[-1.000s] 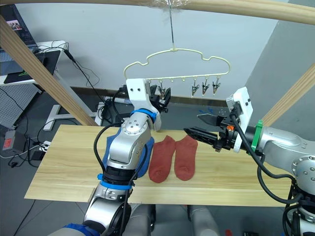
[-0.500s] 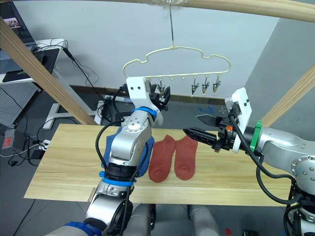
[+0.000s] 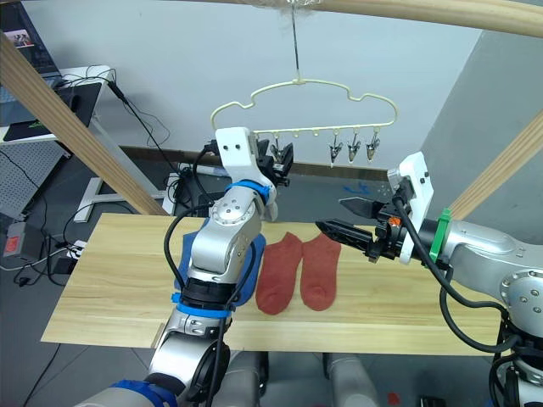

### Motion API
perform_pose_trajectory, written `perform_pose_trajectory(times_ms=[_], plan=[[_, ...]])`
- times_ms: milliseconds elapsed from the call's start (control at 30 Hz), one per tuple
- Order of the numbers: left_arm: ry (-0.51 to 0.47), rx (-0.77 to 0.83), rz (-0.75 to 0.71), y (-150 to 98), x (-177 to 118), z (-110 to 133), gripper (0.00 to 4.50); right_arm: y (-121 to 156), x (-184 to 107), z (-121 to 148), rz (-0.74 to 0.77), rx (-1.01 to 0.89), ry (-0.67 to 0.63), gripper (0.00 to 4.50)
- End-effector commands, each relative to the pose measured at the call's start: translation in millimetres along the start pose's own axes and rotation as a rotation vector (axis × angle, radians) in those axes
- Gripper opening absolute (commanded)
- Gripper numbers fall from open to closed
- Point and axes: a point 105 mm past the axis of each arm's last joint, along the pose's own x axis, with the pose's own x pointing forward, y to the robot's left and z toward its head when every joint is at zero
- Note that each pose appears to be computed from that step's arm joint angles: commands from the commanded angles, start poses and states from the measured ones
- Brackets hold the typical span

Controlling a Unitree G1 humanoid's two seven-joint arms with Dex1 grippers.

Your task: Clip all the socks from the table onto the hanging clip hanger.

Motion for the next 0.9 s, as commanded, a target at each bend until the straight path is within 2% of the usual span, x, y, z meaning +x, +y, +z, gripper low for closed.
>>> perform_pose_trajectory(times_ms=[33,733,833,900], plan=[[-0.074,0.043,-0.024,-9.4,-3.5,16.5,2.56,5.4,-1.4,5.4,0.013,-0.033,-0.020,3.80],[-0.071,0.004,-0.003,-12.8,-5.2,17.8,2.56,4.8,0.3,4.4,0.016,-0.032,-0.015,3.80],[-0.071,-0.004,-0.001,-12.0,-5.3,18.3,2.00,5.0,0.6,3.9,0.016,-0.030,-0.015,3.80],[-0.070,-0.009,0.000,-11.8,-5.5,18.4,1.40,5.2,0.8,3.6,0.016,-0.029,-0.015,3.80]])
